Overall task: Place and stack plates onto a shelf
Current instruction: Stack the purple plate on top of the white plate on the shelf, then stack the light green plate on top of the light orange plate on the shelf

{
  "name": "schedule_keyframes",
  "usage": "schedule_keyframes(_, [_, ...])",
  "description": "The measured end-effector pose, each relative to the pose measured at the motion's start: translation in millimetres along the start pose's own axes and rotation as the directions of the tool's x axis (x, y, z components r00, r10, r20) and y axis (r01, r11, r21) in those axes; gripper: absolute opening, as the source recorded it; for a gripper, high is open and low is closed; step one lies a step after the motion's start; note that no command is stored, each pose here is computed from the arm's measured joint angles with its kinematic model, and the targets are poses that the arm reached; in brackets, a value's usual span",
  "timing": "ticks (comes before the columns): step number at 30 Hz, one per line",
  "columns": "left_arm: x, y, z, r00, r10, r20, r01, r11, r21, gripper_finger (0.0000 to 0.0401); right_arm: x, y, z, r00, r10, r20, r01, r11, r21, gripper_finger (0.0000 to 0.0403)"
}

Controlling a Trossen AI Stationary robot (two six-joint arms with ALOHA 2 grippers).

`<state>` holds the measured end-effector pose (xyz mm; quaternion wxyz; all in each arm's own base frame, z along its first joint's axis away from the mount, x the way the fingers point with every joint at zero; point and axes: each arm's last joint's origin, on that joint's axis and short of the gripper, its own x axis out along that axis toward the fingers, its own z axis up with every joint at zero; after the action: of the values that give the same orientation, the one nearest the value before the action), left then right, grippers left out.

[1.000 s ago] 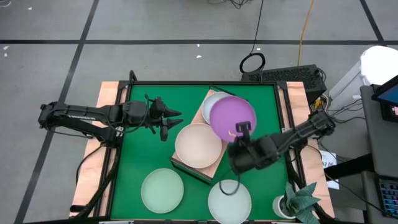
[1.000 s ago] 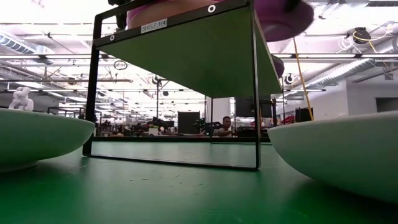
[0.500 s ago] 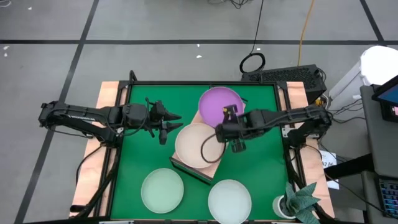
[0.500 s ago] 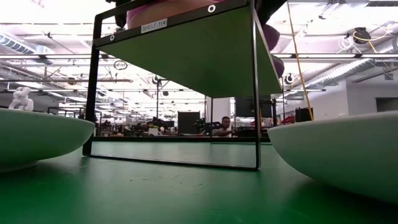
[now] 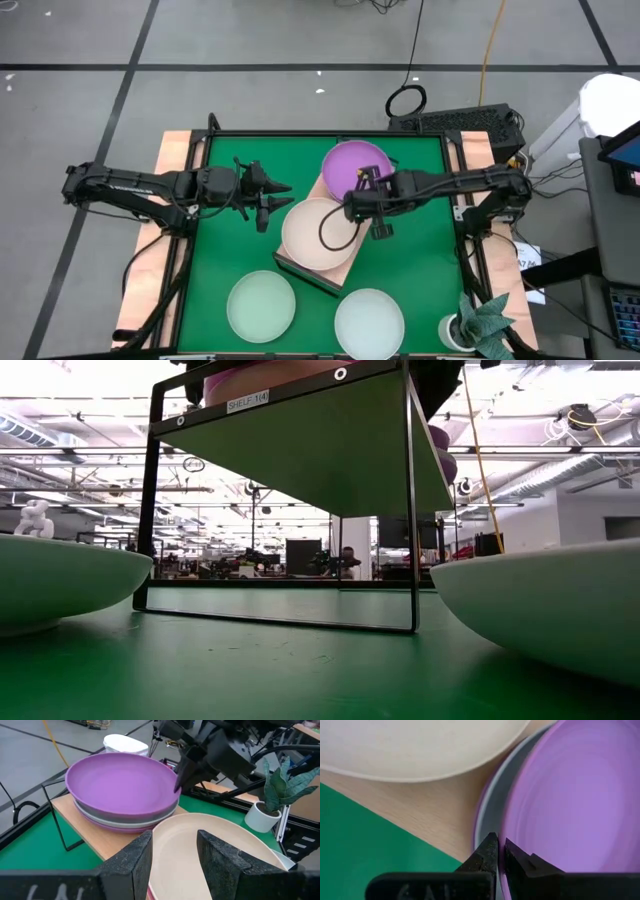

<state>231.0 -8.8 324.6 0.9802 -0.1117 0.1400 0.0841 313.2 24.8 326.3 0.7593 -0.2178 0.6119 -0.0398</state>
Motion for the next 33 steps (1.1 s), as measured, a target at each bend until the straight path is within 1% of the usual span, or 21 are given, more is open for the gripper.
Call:
schedule_keyframes(12, [0, 0, 0, 1.0, 0.0, 0.0, 0.0, 1.0, 0.001, 0.0159, 0, 1, 1, 1.0, -0.001, 0.008, 0.001, 1.0, 0.003, 0.0006])
schedule_keyframes(15, [0, 0, 0, 1.0, 0.0, 0.0, 0.0, 1.0, 0.001, 0.0159, 0, 1, 1, 1.0, -0.001, 0.008, 0.001, 1.0, 0.011, 0.0019])
schedule_keyframes(24, [0, 0, 0, 1.0, 0.0, 0.0, 0.0, 1.0, 0.001, 0.0159, -1, 2, 1, 1.0, -0.007, 0.008, 0.007, 1.0, 0.014, 0.0077])
schedule_keyframes(29, [0, 0, 0, 1.0, 0.0, 0.0, 0.0, 1.0, 0.007, 0.0159, -8, 7, -1, 1.0, -0.009, 0.026, 0.009, 1.0, 0.015, 0.0094])
schedule_keyframes(33, [0, 0, 0, 1.0, 0.0, 0.0, 0.0, 1.0, 0.01, 0.0159, -19, 11, -5, 0.998, -0.035, 0.05, 0.033, 0.999, 0.04, 0.0098])
